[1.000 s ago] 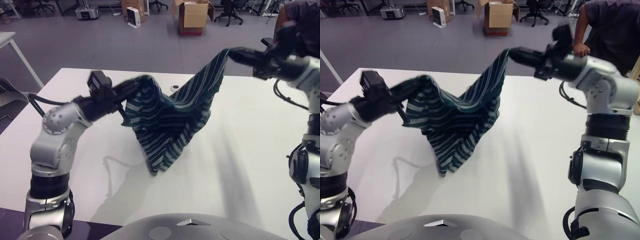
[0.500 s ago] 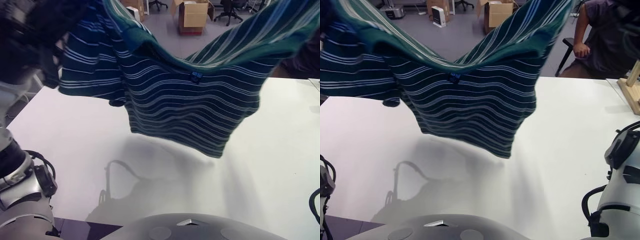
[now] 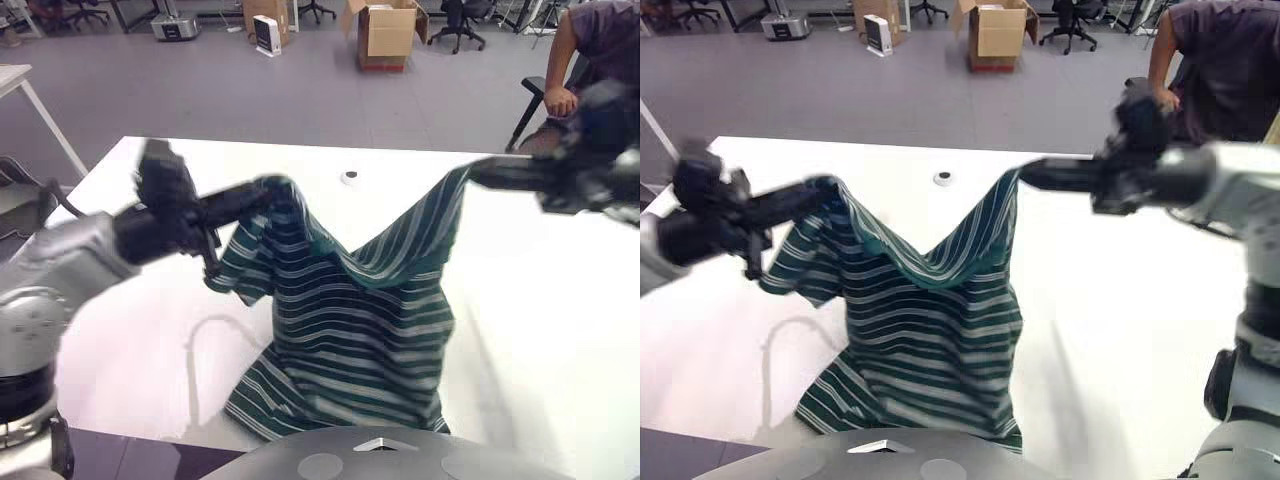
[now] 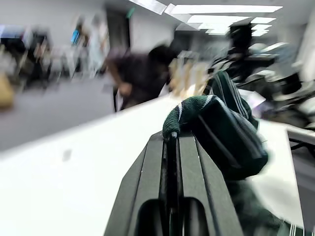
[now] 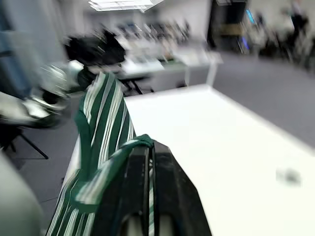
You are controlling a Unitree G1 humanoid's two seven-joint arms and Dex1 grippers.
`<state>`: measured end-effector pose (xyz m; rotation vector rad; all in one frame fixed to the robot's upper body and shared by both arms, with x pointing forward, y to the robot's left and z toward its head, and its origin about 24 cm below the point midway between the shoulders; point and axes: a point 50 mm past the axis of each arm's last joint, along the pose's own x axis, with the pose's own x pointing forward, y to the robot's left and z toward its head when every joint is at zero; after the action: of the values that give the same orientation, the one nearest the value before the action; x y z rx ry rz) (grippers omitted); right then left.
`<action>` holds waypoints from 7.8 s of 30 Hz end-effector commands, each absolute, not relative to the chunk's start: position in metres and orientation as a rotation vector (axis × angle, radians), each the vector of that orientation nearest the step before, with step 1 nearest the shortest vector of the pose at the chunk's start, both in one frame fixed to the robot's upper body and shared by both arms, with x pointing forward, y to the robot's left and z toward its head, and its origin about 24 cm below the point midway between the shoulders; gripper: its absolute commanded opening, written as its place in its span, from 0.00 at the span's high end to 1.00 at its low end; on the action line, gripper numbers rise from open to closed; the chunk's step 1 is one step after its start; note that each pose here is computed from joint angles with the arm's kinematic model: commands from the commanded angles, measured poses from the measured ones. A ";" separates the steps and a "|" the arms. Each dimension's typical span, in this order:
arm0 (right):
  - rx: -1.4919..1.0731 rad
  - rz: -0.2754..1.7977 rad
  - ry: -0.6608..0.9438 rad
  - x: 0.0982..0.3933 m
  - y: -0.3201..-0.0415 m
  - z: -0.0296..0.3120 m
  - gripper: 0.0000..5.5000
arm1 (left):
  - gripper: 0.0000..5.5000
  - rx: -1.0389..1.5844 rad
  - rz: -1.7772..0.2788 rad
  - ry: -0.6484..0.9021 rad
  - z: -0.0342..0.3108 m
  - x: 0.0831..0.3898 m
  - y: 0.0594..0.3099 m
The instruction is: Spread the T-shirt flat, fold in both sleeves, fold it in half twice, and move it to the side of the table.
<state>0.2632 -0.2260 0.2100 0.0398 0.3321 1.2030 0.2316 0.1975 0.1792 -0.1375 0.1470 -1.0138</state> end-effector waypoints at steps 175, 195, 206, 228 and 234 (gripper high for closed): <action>0.475 0.052 0.477 0.265 -0.218 0.011 0.96 | 0.70 -0.007 -0.559 0.361 0.049 0.271 0.135; 0.198 0.493 0.276 0.289 -0.142 0.064 1.00 | 0.47 0.162 -0.666 0.273 0.078 0.216 0.179; 0.061 0.612 0.346 0.287 -0.113 0.047 1.00 | 0.24 0.465 -1.011 0.438 0.084 0.171 0.203; -0.910 1.660 0.430 0.134 -0.251 0.078 0.43 | 0.02 1.184 -1.568 0.451 0.098 0.133 0.243; -0.980 1.701 0.346 0.123 -0.252 0.061 0.47 | 0.16 1.148 -1.670 0.360 0.076 0.109 0.230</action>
<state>0.1265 -0.2534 0.0680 -0.9776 0.3248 1.6924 0.1155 0.2333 0.0848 1.1604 0.3617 -1.6504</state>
